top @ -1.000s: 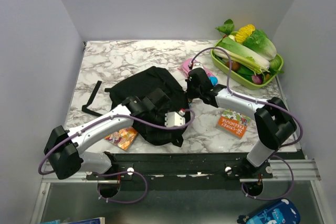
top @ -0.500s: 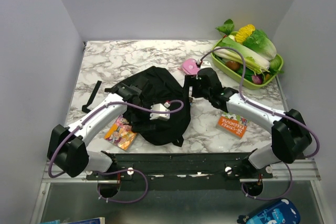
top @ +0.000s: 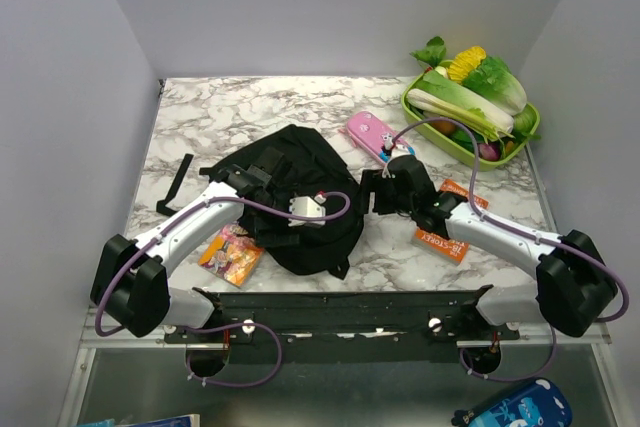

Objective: Pack the student bag
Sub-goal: Unzip the student bag at the center of the board.

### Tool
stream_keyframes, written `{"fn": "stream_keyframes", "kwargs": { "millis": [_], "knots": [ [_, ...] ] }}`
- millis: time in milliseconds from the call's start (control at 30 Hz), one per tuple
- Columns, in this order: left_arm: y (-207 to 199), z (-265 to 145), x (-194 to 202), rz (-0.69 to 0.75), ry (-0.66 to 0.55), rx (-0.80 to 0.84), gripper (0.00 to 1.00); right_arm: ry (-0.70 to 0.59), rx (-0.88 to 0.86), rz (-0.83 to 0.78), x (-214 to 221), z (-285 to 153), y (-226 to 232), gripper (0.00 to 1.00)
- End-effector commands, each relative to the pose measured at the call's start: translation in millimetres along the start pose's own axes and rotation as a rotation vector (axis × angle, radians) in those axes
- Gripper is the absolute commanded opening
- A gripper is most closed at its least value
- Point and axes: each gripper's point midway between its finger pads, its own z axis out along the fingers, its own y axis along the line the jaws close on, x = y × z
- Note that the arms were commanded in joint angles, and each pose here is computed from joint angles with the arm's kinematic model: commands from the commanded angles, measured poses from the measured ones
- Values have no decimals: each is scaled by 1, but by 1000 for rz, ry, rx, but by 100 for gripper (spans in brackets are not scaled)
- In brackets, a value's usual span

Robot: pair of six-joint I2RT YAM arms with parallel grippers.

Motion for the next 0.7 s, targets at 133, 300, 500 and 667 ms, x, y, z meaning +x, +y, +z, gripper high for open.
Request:
{"fn": "stream_keyframes", "kwargs": {
  "millis": [133,300,500,667],
  "knots": [
    [25,9,0,-69,24,-83,63,41,-57,-14,29,-7,23,78],
    [29,10,-3,-110,25,-80,55,54,-74,-25,45,-14,31,77],
    [42,-1,-8,-245,-8,-44,0,58,-67,-29,54,-18,28,77],
    [49,-14,-22,-322,-77,-5,0,61,-64,-37,57,-18,27,77]
  ]
}}
